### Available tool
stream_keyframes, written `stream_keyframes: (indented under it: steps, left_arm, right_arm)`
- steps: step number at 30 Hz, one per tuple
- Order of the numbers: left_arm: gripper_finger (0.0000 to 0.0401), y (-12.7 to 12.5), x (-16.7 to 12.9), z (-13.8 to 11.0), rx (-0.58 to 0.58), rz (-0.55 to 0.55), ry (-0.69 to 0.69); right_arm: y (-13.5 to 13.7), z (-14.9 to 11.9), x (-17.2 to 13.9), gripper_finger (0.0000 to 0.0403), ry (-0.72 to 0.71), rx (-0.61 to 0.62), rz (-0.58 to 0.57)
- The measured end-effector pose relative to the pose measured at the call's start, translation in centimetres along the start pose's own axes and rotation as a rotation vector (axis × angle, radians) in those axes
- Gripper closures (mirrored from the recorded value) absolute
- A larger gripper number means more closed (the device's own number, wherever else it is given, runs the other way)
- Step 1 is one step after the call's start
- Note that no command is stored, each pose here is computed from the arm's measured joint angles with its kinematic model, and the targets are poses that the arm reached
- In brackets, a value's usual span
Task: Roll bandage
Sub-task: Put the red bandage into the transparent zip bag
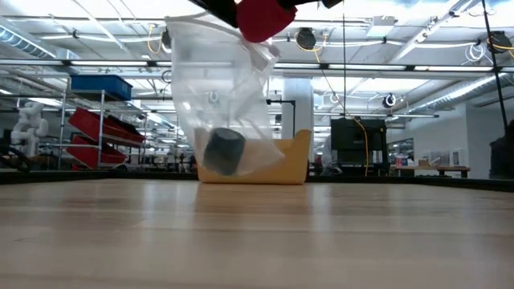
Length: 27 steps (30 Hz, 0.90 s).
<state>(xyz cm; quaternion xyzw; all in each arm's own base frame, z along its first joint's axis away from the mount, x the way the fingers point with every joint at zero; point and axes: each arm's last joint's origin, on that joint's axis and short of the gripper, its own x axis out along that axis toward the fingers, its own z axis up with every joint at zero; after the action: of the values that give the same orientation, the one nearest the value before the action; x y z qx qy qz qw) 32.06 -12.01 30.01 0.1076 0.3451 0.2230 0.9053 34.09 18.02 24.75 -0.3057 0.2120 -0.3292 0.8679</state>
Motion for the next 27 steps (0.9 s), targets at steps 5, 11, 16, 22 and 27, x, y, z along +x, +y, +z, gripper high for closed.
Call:
stream_keyframes:
  steps: [5,11,16,22,27]
  left_arm:
    - [0.0401,-0.11,-0.12,0.24,-0.003,-0.003,-0.019]
    - [0.0401,-0.05,-0.07,0.24,-0.005,0.0,-0.018]
    - [0.0401,0.05,-0.06,0.27,0.006,0.03,-0.028]
    - [0.0401,0.84,0.78,0.79,-0.001,0.042,-0.034]
    - [0.0401,0.8,0.81,0.9,0.013,0.025,-0.038]
  right_arm:
    - [0.03,0.07,0.03,0.0364,-0.004,0.009,0.014]
    - [-0.01,0.39,0.03,0.0364,-0.016,0.02,0.015]
    - [0.05,0.33,0.08,0.0364,-0.016,0.01,0.04]
    - [0.09,0.61,0.03,0.0364,-0.032,0.02,0.062]
    - [0.12,0.49,0.03,0.0364,-0.028,-0.006,0.065]
